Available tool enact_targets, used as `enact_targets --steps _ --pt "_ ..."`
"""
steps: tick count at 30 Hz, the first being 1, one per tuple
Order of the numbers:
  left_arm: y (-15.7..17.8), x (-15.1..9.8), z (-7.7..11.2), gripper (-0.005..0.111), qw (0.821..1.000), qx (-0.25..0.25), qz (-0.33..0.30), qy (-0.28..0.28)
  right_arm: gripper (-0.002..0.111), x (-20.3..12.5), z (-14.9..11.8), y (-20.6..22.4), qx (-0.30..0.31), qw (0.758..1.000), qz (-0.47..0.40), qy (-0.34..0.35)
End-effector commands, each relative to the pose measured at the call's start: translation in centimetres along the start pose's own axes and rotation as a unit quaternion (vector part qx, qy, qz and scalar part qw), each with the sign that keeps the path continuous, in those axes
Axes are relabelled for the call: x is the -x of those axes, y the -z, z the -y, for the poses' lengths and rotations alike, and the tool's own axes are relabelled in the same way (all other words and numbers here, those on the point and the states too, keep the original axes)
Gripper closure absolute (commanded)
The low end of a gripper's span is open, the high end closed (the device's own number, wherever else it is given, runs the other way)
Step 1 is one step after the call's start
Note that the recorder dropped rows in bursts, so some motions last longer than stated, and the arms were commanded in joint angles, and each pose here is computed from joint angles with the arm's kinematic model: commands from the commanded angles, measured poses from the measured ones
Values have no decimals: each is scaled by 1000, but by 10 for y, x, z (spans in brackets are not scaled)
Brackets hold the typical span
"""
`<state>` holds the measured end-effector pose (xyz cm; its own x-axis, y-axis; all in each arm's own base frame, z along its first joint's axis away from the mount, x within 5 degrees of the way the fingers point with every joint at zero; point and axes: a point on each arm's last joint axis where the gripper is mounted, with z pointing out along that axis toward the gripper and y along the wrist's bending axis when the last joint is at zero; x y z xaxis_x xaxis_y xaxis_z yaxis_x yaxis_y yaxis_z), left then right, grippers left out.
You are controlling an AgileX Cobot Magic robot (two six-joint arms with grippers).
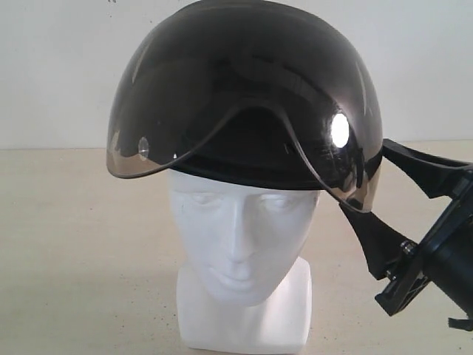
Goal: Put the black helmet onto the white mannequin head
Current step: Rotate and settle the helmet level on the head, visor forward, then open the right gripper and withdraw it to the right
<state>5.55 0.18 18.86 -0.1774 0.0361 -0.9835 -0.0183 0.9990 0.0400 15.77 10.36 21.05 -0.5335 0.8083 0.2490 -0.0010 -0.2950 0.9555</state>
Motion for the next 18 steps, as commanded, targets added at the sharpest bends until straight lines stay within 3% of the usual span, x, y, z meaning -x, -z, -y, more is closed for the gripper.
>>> enact_targets --steps 1,7,13,18 --pt "1 1 0 102 1000 -1 5 3 42 3 1 1 -2 1000 15 13" --pt "1 1 0 102 1000 -1 5 3 42 6 -2 3 7 999 30 23" --pt "1 1 0 102 1000 -1 5 3 42 8 -26 12 64 994 59 72" --pt "1 1 0 102 1000 -1 5 3 48 19 -30 40 30 980 121 157"
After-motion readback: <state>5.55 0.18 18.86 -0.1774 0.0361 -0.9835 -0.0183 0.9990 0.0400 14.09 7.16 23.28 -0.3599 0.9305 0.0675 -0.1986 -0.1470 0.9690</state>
